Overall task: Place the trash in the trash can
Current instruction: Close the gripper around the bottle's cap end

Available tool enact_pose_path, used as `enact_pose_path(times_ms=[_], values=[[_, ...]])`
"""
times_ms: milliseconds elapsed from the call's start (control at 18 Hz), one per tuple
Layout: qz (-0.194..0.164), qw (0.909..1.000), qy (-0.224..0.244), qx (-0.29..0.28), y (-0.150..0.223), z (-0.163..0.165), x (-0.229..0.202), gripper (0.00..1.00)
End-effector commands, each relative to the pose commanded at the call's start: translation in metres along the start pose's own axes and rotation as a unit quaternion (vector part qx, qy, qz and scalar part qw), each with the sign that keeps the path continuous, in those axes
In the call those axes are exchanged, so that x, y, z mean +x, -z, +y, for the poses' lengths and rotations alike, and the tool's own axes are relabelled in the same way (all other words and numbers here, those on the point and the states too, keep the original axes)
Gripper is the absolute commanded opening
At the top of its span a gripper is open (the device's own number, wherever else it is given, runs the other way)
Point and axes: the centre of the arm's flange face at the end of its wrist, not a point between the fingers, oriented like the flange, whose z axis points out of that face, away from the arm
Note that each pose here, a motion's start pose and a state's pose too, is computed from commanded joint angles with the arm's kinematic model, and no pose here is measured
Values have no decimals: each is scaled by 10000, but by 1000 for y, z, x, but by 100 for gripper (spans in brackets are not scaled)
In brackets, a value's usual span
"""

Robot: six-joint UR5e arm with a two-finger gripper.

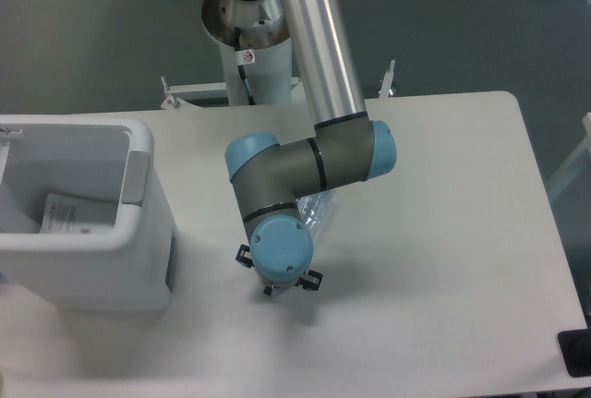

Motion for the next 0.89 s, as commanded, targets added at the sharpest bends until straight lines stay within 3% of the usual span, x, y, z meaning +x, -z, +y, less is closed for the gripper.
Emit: enact_pose_path(times_ms=[222,444,611,889], values=[[-222,9971,77,728,64,11,-2,26],[-393,9845,249,1688,135,33,-17,26],[-287,9671,354,2502,194,55,-32,26],[120,9299,357,3659,270,90,-46,26]])
